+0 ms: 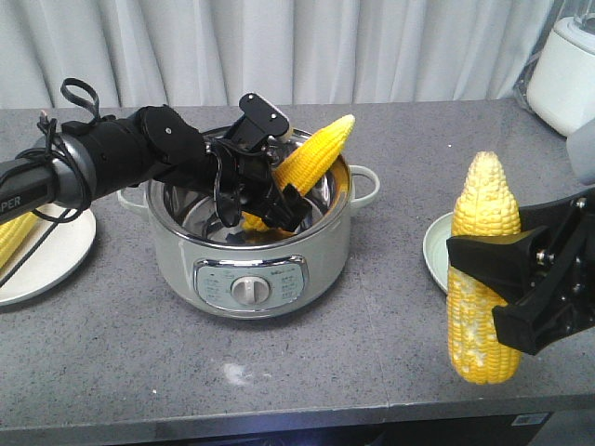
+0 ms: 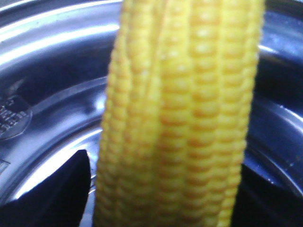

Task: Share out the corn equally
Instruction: 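Lift the last cob out of the pot with the left gripper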

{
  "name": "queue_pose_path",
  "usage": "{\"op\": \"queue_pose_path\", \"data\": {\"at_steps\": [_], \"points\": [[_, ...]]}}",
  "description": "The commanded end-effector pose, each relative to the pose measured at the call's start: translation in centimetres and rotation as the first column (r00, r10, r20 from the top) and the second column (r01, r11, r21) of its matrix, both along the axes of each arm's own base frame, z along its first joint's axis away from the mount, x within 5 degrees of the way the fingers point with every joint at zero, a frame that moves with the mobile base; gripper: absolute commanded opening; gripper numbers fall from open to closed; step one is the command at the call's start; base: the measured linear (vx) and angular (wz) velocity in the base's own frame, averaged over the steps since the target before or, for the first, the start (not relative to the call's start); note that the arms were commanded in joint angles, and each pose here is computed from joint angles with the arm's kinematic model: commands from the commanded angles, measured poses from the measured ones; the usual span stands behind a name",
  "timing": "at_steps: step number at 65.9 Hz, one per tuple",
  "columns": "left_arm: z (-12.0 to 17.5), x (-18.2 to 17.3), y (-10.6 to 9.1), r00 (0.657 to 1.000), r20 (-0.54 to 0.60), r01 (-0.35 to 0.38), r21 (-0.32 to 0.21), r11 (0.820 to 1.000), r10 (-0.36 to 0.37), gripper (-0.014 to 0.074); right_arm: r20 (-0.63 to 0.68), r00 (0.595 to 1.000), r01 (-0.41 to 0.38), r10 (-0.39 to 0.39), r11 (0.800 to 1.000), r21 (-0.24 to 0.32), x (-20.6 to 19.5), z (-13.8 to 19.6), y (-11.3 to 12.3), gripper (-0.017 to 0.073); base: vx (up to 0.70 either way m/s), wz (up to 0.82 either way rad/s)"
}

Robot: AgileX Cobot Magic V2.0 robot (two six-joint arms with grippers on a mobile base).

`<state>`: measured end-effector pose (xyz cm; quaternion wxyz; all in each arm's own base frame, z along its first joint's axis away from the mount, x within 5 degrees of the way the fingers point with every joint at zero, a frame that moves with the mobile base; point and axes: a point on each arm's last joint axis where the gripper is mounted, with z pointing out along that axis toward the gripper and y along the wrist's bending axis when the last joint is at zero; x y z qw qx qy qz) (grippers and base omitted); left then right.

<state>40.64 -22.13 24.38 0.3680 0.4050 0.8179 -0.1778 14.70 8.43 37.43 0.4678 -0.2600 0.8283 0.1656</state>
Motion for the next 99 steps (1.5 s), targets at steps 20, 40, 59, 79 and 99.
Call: {"op": "queue_pose_path", "data": {"at_steps": [20, 40, 59, 79, 99], "points": [[6.4, -1.3, 0.4, 0.992, 0.126, -0.002, -0.093, 0.996, 0.014, 0.0299, 0.082, 0.996, 0.013, -0.016, 0.999, 0.049, 0.0, 1.5, -0.1, 0.0227, 0.00, 0.00], [12.9, -4.9, 1.8, 0.979, 0.206, 0.024, -0.144, 0.989, 0.007, 0.0299, 0.082, 0.996, 0.013, -0.016, 0.999, 0.049, 0.0, 1.5, -0.1, 0.0227, 0.00, 0.00], [18.6, -10.0, 5.6, 0.966, 0.194, -0.141, -0.152, 0.978, 0.170, 0.0299, 0.082, 0.996, 0.013, -0.016, 0.999, 0.049, 0.0, 1.5, -0.1, 0.0227, 0.00, 0.00], [18.7, -16.9, 9.6, 0.922, 0.263, -0.224, -0.234, 0.946, 0.284, 0.0299, 0.082, 0.996, 0.013, -0.017, 0.999, 0.049, 0.0, 1.5, -0.1, 0.0227, 0.00, 0.00], [16.1, -22.3, 12.6, 0.913, 0.223, -0.296, -0.214, 0.931, 0.341, 0.0299, 0.082, 0.996, 0.013, -0.017, 0.999, 0.049, 0.0, 1.5, -0.1, 0.0227, 0.00, 0.00]]}}
